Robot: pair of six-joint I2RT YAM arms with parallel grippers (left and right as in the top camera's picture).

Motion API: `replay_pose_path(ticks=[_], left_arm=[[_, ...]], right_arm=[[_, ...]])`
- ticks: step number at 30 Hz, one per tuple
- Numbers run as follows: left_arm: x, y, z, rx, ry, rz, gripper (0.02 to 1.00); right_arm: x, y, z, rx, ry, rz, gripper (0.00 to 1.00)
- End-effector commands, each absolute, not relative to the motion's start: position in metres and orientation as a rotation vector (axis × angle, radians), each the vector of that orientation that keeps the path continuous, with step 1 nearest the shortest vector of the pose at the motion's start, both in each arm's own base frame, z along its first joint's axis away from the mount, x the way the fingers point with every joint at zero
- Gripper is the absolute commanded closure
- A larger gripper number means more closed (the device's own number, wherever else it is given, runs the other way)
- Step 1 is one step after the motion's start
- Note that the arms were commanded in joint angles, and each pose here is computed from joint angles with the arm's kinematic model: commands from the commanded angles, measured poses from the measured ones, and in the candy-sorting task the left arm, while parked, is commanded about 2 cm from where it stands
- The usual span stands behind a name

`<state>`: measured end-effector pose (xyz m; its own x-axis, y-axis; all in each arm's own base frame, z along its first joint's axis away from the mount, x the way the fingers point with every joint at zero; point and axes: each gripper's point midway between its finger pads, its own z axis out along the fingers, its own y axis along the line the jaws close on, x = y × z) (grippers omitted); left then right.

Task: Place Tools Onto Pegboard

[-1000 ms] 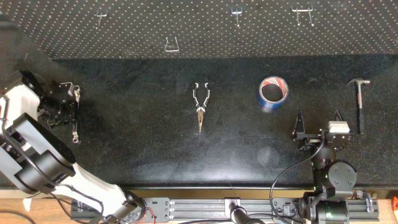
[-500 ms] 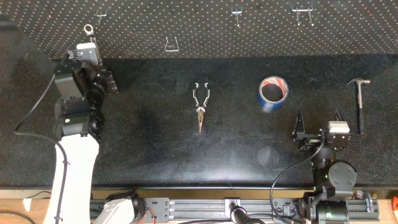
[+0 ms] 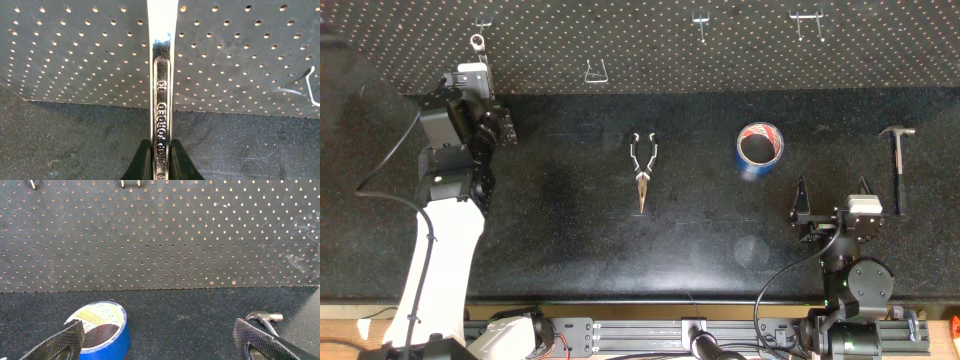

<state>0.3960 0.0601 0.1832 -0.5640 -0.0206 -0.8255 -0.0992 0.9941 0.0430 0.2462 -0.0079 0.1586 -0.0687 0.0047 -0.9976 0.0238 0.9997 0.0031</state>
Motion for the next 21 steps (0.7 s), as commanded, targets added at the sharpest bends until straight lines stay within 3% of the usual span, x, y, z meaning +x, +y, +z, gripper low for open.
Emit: replay_pose_path(ticks=[1,5,6,7,8,11,12,14,15,16,17,18,19,21], left_arm=[[0.406,0.06,0.179,-0.062,2.167,0.103,0.989],[0.413,0.062,0.17,-0.063,2.176,0.103,0.989],[0.413,0.062,0.17,-0.065,2.175,0.105,0.794],[0.412,0.063,0.169,-0.067,2.181,0.109,0.172],[0.406,0.062,0.171,-0.071,2.203,0.111,0.023],[0.363,0.055,0.193,-0.109,2.276,0.085,0.023],[0.347,0.071,0.192,-0.232,2.302,0.164,0.023],[0.34,0.077,0.184,-0.256,2.342,0.208,0.023],[0.332,0.06,0.172,-0.249,2.406,0.093,0.023],[0.319,0.021,0.157,-0.299,2.494,-0.169,0.023],[0.314,-0.002,0.152,-0.229,2.537,-0.239,0.02],[0.312,-0.035,0.146,-0.16,2.574,-0.237,0.02],[0.31,-0.06,0.134,-0.275,2.587,-0.106,0.02],[0.309,-0.126,0.107,-0.212,2.627,-0.155,0.02]], right_arm=[[0.246,-0.009,0.157,0.033,1.641,-0.014,0.031],[0.246,-0.009,0.157,0.033,1.641,-0.014,0.031],[0.246,-0.009,0.157,0.033,1.641,-0.014,0.031],[0.246,-0.009,0.157,0.033,1.641,-0.014,0.031],[0.246,-0.009,0.157,0.033,1.641,-0.014,0.031],[0.246,-0.009,0.157,0.033,1.641,-0.014,0.031],[0.246,-0.009,0.157,0.033,1.641,-0.014,0.031],[0.246,-0.009,0.157,0.033,1.641,-0.014,0.031],[0.246,-0.009,0.157,0.033,1.641,-0.014,0.031],[0.246,-0.009,0.157,0.033,1.641,-0.014,0.031],[0.246,-0.009,0.157,0.033,1.641,-0.014,0.027],[0.246,-0.009,0.157,0.033,1.641,-0.014,0.031],[0.246,-0.009,0.157,0.033,1.641,-0.014,0.031],[0.246,-0.009,0.157,0.033,1.641,-0.014,0.031]])
